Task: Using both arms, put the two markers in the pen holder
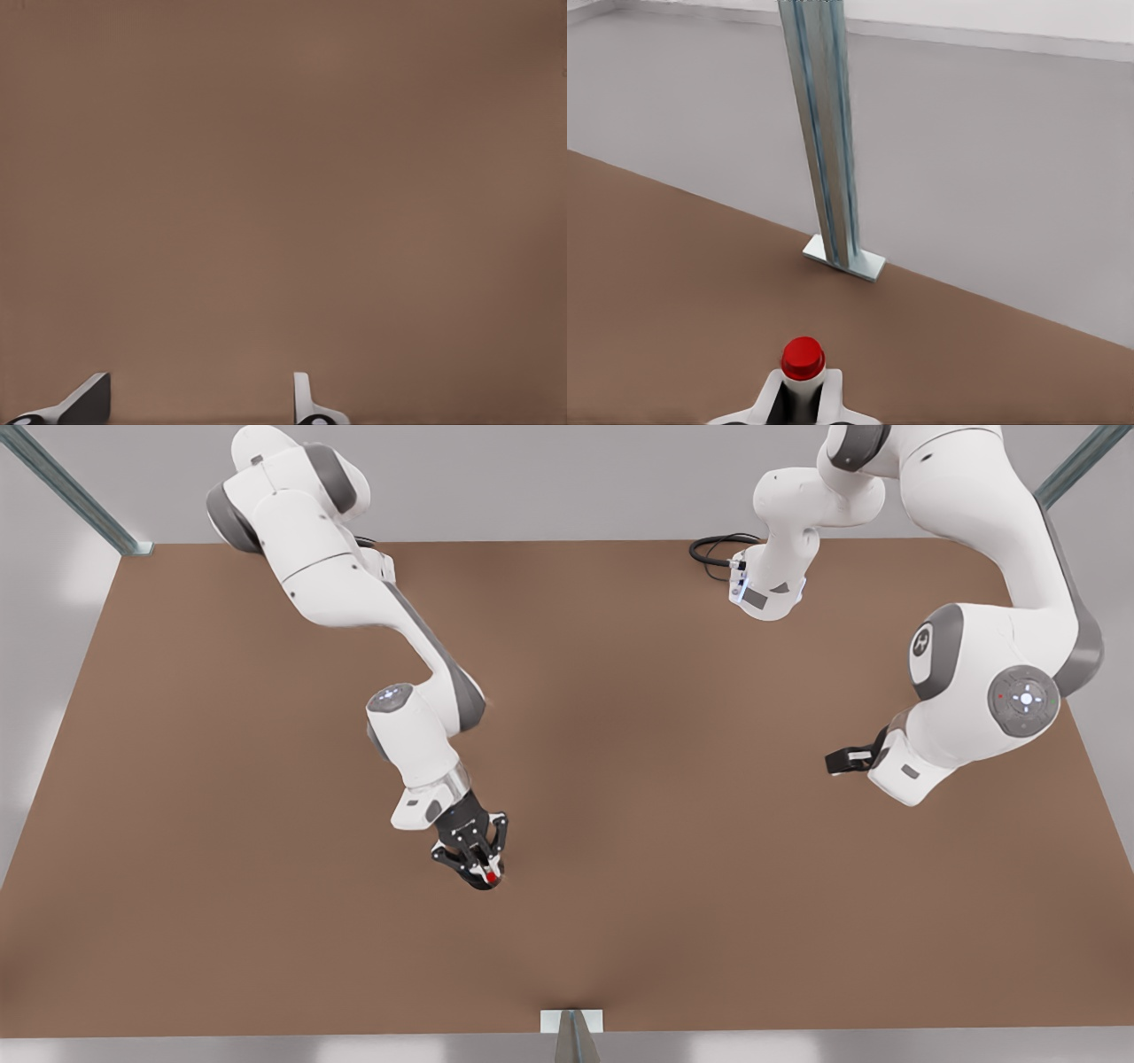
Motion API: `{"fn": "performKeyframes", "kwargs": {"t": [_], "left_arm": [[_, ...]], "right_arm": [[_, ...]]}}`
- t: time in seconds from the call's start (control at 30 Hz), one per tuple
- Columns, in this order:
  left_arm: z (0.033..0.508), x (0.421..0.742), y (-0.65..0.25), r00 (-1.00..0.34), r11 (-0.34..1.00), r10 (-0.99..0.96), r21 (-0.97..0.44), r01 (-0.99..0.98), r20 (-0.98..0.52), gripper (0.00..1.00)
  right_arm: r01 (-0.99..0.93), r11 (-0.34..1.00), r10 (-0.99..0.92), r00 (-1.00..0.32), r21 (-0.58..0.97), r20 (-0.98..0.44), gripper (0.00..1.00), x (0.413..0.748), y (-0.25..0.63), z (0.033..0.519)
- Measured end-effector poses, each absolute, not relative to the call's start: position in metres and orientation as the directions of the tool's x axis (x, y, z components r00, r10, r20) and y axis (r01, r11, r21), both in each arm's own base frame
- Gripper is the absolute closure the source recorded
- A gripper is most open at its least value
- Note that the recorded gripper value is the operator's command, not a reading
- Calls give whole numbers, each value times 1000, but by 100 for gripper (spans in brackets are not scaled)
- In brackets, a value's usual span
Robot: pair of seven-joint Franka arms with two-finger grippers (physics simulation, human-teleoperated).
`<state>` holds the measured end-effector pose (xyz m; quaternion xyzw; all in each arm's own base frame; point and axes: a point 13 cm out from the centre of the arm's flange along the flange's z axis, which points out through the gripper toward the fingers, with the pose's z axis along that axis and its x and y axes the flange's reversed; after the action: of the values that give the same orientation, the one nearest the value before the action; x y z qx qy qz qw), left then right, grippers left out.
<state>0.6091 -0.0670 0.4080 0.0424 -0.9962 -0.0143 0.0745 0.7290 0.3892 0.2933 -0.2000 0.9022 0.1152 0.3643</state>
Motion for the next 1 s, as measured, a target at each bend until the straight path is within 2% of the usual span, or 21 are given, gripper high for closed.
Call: {"fn": "performKeyframes", "kwargs": {"t": [0.27, 0.37, 0.4, 0.43, 0.47, 0.53, 0.6, 0.67, 0.73, 0.8, 0.87, 0.93, 1.0], "left_arm": [[398, 609, -75, -986, 999, -36, 30, -31, 165, 0], [396, 610, -76, -986, 999, -25, 28, -20, 164, 0], [396, 611, -76, -986, 999, -22, 27, -17, 163, 0], [394, 611, -76, -986, 1000, -18, 27, -14, 165, 0], [393, 611, -78, -986, 1000, -13, 26, -9, 166, 0], [393, 612, -80, -986, 1000, -5, 25, -1, 165, 0], [392, 612, -80, -986, 1000, 0, 24, 4, 164, 0], [394, 613, -80, -987, 1000, 4, 22, 8, 160, 0], [399, 614, -89, -988, 1000, 21, 19, 24, 150, 0], [404, 615, -96, -989, 999, 37, 14, 39, 142, 0], [405, 613, -101, -988, 999, 48, 11, 50, 144, 0], [404, 612, -101, -987, 998, 52, 11, 54, 152, 0], [402, 610, -100, -985, 998, 53, 12, 56, 164, 0]], "right_arm": [[-452, 890, -267, -627, 62, -732, 73, 712, 378, 271], [-453, 889, -272, -632, 62, -726, 71, 703, 369, 244], [-453, 889, -277, -639, 61, -718, 62, 696, 362, 231], [-455, 889, -282, -644, 60, -712, 39, 690, 357, 218], [-456, 888, -284, -647, 60, -708, 0, 684, 353, 208], [-459, 886, -281, -638, 62, -717, 0, 680, 350, 205], [-455, 889, -262, -601, 54, -755, 0, 693, 347, 244], [-429, 903, -227, -523, 24, -821, 0, 736, 346, 371], [-359, 933, -197, -518, 3, -832, 0, 765, 313, 487], [-223, 975, -139, -630, 6, -764, 0, 770, 224, 531], [-62, 998, -47, -763, 0, -645, 0, 743, 118, 544], [59, 998, 48, -883, -9, -466, 0, 703, 39, 499], [124, 992, 114, -941, -12, -320, 0, 674, -2, 468]]}}
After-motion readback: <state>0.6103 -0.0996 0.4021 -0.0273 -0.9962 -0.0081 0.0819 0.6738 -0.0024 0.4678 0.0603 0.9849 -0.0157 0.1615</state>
